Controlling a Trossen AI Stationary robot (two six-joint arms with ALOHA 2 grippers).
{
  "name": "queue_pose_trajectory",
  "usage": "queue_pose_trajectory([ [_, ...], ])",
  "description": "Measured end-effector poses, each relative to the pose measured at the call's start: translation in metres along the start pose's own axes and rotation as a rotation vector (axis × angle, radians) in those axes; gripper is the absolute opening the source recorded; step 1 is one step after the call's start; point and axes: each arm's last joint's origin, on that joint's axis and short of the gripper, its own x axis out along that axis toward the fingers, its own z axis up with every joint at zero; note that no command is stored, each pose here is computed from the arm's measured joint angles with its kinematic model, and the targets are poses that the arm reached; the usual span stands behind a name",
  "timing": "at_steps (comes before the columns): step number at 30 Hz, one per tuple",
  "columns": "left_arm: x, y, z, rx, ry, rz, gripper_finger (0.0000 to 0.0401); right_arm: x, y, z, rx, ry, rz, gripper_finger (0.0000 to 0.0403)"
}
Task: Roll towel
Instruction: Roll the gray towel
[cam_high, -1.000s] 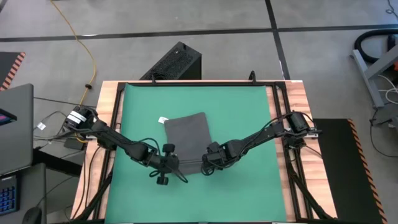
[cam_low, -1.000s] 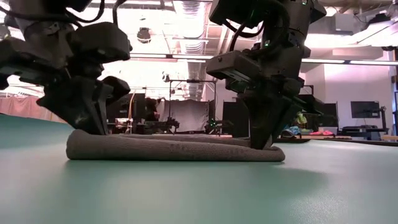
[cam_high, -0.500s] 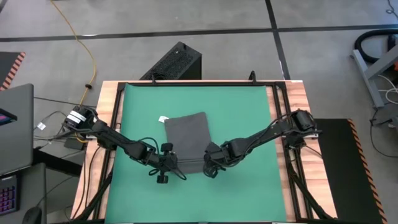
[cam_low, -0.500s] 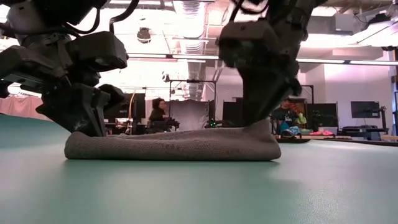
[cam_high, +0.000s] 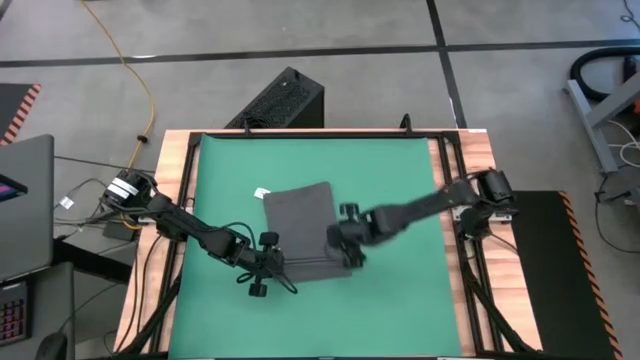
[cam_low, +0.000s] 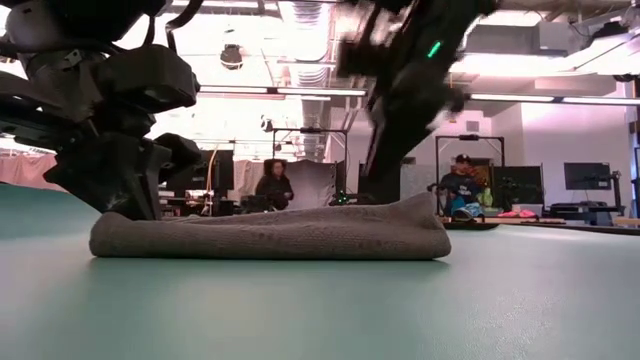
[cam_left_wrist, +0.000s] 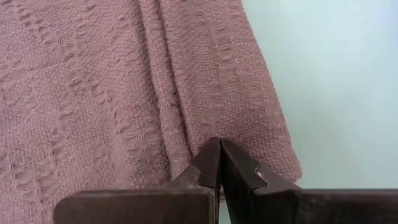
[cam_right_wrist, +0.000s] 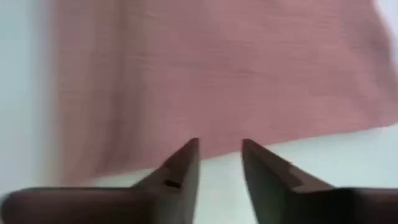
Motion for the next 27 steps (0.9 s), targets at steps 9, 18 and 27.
queue_pose_trajectory([
  [9,0.000,0.001,0.000,0.017,0.005,0.003,0.0000,0.028,-0.057,0.013,-0.041,-0.123,-0.032,0.0012],
  [18,0.000,0.001,0.000,0.024,-0.001,0.032,0.0000,0.045,-0.101,0.007,0.040,-0.134,-0.025,0.0008],
  [27,0.000,0.002,-0.003,0.020,0.024,0.041,0.0000,0.076,-0.097,-0.003,0.069,-0.027,-0.076,0.0005],
])
